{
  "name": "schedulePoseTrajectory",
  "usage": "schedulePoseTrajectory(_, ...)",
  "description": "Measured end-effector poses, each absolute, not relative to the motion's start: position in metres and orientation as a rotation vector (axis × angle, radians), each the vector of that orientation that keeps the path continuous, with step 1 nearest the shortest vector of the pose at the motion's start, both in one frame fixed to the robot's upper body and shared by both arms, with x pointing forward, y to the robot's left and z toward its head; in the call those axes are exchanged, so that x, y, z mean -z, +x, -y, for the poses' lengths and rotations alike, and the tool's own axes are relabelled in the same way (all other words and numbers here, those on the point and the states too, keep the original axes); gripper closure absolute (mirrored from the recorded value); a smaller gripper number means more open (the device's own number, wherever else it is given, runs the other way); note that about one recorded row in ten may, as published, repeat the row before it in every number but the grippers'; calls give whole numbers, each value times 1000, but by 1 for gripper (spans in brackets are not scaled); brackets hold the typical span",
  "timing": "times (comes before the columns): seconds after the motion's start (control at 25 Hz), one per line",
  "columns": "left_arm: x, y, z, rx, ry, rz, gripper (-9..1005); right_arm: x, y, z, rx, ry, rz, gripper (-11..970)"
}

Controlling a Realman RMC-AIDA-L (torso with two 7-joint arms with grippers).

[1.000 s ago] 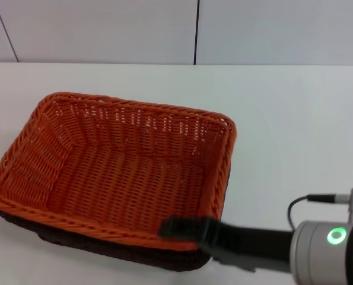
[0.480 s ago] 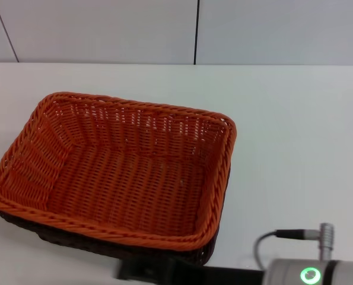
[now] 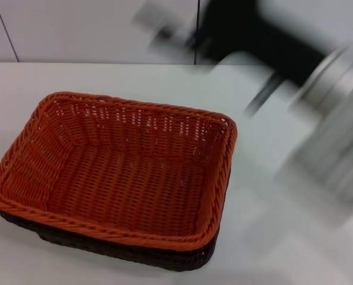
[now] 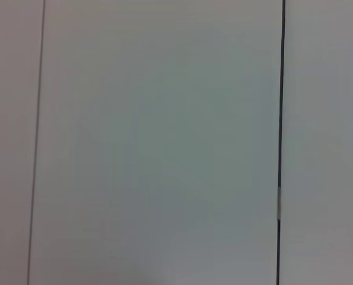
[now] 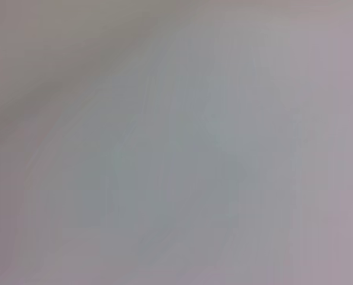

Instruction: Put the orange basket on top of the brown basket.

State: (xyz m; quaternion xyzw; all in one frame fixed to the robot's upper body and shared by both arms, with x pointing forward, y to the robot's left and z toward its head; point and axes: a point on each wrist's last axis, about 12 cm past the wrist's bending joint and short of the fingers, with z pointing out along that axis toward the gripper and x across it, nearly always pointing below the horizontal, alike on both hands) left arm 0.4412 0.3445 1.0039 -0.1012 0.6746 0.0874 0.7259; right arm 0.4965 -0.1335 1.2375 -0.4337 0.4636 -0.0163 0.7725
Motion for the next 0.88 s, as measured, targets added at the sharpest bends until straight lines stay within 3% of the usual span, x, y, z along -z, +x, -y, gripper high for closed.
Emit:
schedulePoseTrajectory(0.12,-1005,439,-347,-204,-227,-1471,213,-1225,524,194,-77,-597,-1206,167)
schedulePoseTrajectory(0.16,-1005,439,-348,-208,-229,-1471,213,-1210,531,230,-135,-441,-1244,168)
schedulePoseTrajectory(0.2,-1005,438,-349,-212,-229,-1470,213,-1210,531,230,-135,-441,-1244,168)
schedulePoseTrajectory(0.36,-1005,436,-354,-235,-232,-1474,213,-1148,522,310,-194,-193,-1123,168)
schedulePoseTrajectory(0.68,-1007,433,-362,-273,-248,-1452,213,-1086,476,351,10,14,-945,168)
schedulePoseTrajectory(0.88,-1009,434,-366,-293,-261,-1435,213,-1074,467,354,34,41,-990,168)
